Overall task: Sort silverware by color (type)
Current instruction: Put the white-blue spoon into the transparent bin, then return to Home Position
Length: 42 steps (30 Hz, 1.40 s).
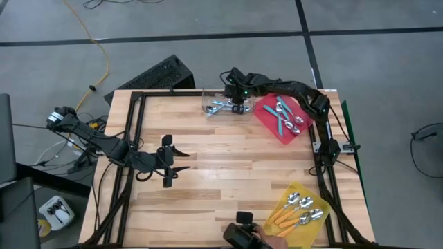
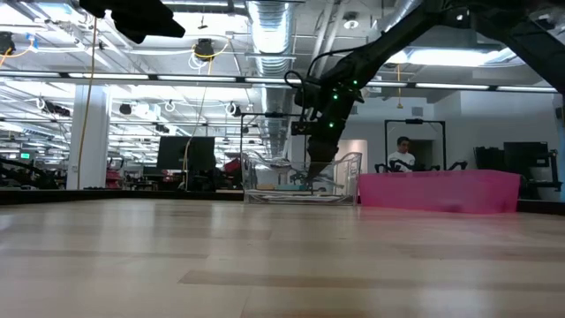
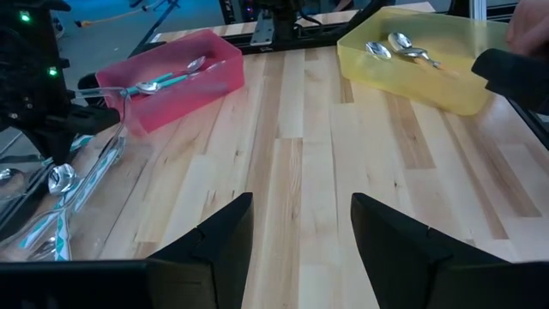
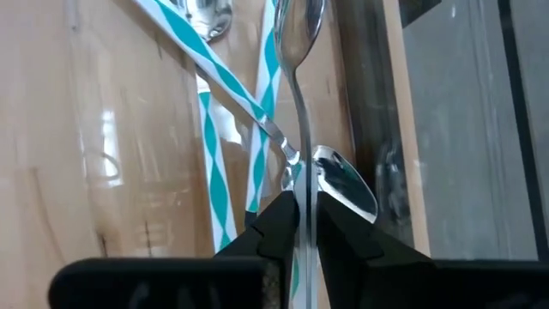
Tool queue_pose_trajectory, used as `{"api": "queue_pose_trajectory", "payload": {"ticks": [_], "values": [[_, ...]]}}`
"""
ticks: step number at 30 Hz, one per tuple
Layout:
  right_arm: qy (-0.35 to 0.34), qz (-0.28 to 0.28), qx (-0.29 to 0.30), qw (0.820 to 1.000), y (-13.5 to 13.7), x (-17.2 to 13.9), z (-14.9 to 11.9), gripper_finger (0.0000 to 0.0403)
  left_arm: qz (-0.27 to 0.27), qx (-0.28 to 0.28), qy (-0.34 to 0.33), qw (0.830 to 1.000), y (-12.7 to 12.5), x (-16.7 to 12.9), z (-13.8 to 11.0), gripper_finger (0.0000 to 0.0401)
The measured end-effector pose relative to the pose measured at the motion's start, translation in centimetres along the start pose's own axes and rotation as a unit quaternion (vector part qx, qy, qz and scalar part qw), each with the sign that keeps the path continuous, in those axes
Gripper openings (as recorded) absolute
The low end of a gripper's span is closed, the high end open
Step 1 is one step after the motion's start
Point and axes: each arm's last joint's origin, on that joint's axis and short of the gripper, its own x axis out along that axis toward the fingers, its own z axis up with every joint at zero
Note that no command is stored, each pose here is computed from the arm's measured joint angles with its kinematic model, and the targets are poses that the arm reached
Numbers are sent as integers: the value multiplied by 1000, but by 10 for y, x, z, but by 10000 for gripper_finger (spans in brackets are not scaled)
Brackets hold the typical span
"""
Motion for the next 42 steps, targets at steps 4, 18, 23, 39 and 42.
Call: {"api": "queue_pose_trajectory", "payload": {"ticks": [4,18,23,39,42], "values": [[3,2,2,1000,0,0,-1,78,0,0,0,1000,0,0,0,180],[2,11,-6,1000,1,0,-1,165,2,4,0,1000,0,0,0,180],[0,9,-15,1000,1,-4,0,168,3,6,-1,1000,0,0,0,180],[-132,-34,0,991,18,-153,24,166,4,8,-13,1000,0,0,3,180],[-182,-33,31,982,32,-202,24,166,5,-7,-37,999,-1,0,8,180]]}}
